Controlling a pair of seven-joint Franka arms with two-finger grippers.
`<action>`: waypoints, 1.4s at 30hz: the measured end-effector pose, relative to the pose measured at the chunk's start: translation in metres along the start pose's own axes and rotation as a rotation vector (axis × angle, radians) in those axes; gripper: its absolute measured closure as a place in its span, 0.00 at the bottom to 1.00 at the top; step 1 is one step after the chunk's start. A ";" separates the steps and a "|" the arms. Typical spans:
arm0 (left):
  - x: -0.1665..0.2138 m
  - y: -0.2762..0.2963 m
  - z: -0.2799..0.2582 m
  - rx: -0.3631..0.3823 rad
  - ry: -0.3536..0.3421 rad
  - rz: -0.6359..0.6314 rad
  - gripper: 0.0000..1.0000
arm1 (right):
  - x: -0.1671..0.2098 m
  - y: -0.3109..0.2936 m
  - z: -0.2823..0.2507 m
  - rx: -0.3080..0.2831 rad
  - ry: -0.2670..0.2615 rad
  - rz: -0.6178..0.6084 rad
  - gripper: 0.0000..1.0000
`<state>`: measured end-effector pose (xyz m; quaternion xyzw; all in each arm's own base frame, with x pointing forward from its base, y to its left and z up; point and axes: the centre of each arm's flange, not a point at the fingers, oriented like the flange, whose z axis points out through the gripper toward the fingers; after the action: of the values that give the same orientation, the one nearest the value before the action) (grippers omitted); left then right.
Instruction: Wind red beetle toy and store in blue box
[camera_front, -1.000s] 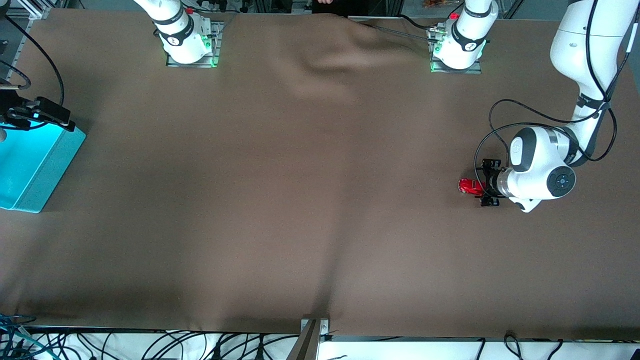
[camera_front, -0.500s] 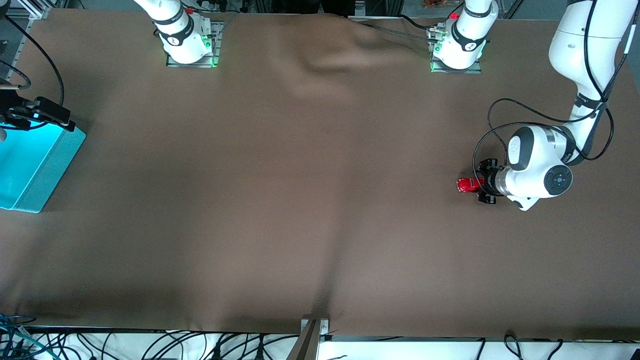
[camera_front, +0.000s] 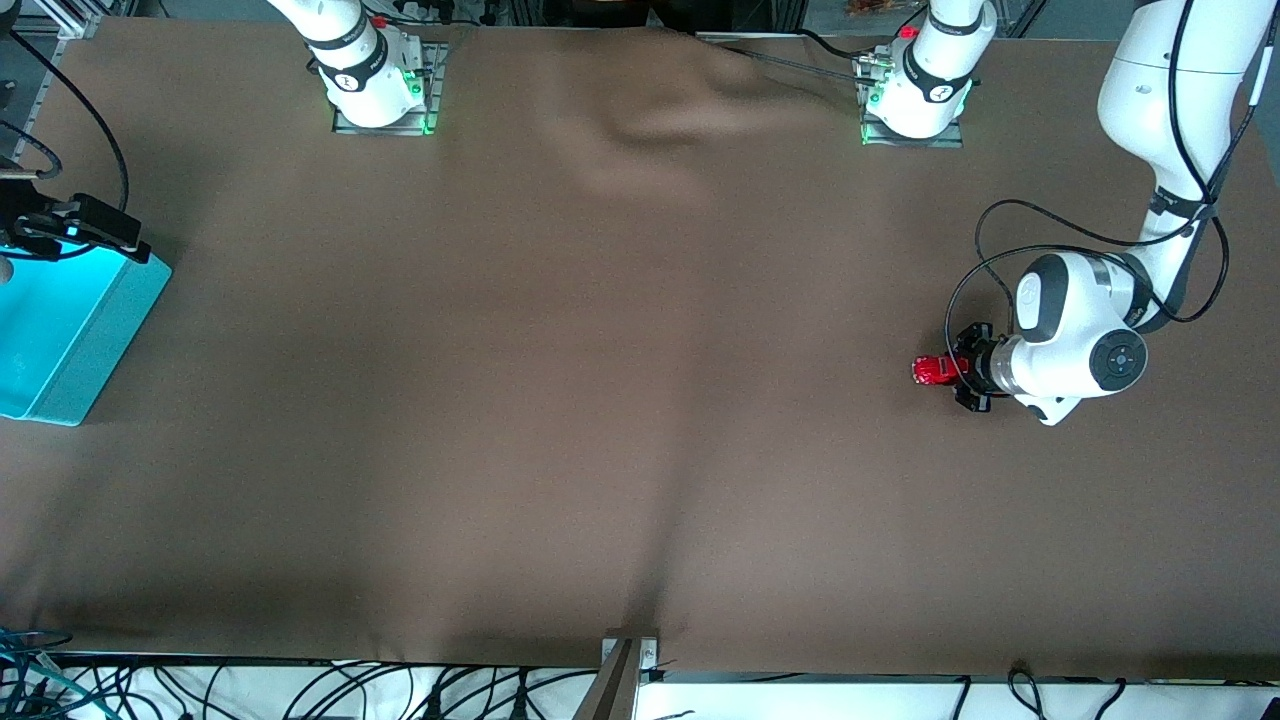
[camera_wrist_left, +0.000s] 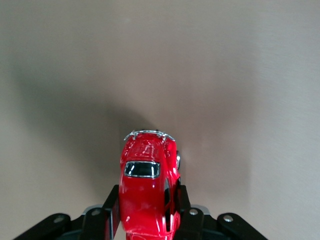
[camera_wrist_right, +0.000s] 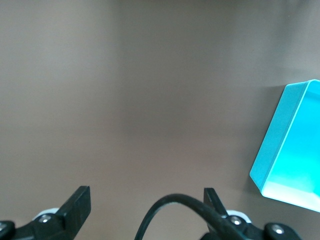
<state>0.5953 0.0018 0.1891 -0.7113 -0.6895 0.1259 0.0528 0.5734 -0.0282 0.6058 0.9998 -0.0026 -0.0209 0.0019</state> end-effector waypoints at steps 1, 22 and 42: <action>-0.006 0.002 -0.003 -0.007 -0.002 0.010 0.53 | 0.000 0.000 0.000 0.000 0.000 0.000 0.00; -0.069 0.007 0.008 0.005 -0.006 -0.021 0.53 | 0.000 0.000 0.000 0.000 0.000 0.000 0.00; -0.067 0.009 0.016 0.007 -0.001 0.003 0.53 | 0.000 0.000 0.000 0.000 0.000 0.000 0.00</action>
<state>0.5989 -0.0666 0.1784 -0.7123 -0.6879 0.1286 0.0546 0.5734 -0.0282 0.6058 0.9998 -0.0026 -0.0209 0.0017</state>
